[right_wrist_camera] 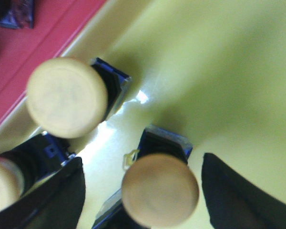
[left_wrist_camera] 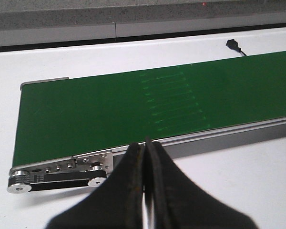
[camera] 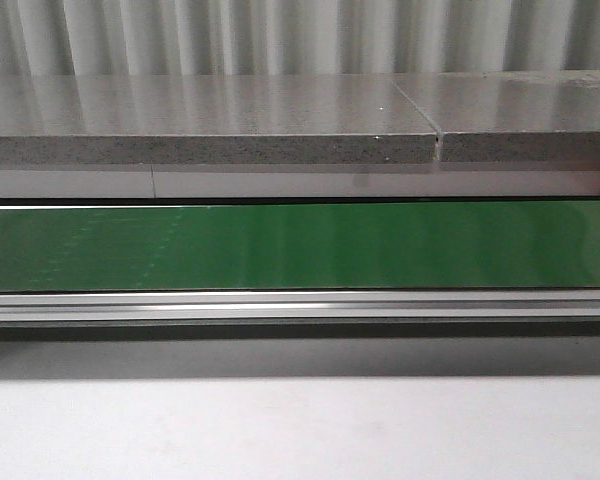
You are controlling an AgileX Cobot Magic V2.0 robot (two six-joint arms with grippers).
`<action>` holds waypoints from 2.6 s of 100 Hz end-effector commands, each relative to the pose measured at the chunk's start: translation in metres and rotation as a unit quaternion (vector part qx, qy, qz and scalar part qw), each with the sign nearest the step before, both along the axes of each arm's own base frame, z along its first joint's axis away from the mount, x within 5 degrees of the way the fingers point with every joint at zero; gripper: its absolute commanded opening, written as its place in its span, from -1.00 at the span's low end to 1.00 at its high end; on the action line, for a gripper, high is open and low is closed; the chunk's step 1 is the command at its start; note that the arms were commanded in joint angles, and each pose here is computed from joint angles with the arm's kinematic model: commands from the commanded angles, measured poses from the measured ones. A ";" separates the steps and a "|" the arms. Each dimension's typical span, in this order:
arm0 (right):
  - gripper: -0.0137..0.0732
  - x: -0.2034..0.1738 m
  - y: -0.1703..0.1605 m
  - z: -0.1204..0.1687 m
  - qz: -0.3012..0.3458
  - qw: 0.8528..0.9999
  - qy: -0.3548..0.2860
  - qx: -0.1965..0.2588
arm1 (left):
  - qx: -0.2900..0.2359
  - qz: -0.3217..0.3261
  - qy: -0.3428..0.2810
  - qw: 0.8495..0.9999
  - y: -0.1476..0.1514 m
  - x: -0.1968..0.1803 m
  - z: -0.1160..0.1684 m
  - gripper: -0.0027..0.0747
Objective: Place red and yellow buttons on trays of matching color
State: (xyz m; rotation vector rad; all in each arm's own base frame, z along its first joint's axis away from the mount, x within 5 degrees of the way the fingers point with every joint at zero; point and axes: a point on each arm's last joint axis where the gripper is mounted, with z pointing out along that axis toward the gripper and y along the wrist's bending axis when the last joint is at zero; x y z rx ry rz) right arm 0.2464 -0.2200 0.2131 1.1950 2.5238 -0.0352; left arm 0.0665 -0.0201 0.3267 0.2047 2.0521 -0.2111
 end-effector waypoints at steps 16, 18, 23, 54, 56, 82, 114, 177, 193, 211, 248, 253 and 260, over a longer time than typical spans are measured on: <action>0.50 -0.015 0.011 0.055 0.000 0.998 -0.051 -0.047 | -0.018 -0.002 -0.040 0.999 -0.001 0.002 0.013 -0.98; 0.49 -0.016 0.013 0.059 0.000 0.997 -0.056 -0.051 | -0.018 -0.002 -0.040 0.999 -0.001 0.002 0.013 -0.98; 0.41 -0.019 0.017 0.069 0.001 0.996 -0.068 -0.062 | -0.018 -0.002 -0.040 0.999 -0.001 0.002 0.013 -0.98; -0.75 -0.017 0.069 0.120 0.067 0.980 -0.151 -0.107 | -0.018 -0.002 -0.040 0.999 -0.001 0.002 0.013 -0.98; -0.83 -0.015 0.074 0.122 0.075 0.979 -0.156 -0.109 | -0.018 -0.002 -0.040 0.999 -0.001 0.002 0.013 -0.98; -0.89 0.012 0.133 0.131 0.189 0.956 -0.197 -0.110 | -0.018 -0.002 -0.040 0.999 -0.001 0.002 0.013 -0.98; -0.89 0.025 0.194 0.145 0.291 0.912 -0.262 -0.120 | -0.018 -0.002 -0.040 0.999 -0.001 0.002 0.013 -0.98; -0.89 -0.012 0.213 0.140 0.319 0.852 -0.364 -0.202 | -0.018 -0.002 -0.040 0.999 -0.001 0.002 0.013 -0.98; -0.89 -0.025 0.213 0.137 0.320 0.835 -0.386 -0.227 | -0.018 -0.002 -0.040 0.999 -0.001 0.002 0.013 -0.98; -0.89 -0.047 0.213 0.134 0.313 0.822 -0.411 -0.240 | -0.018 -0.002 -0.040 0.999 -0.001 0.002 0.013 -0.98; -0.89 -0.087 0.215 0.108 0.293 0.779 -0.482 -0.274 | -0.018 -0.002 -0.040 0.999 -0.001 0.002 0.013 -0.98; -0.88 -0.092 0.215 0.103 0.290 0.773 -0.492 -0.278 | -0.018 -0.002 -0.040 0.999 -0.001 0.002 0.013 -0.98; -0.88 -0.100 0.215 0.091 0.286 0.766 -0.502 -0.282 | -0.018 -0.002 -0.040 0.999 -0.001 0.002 0.013 -0.98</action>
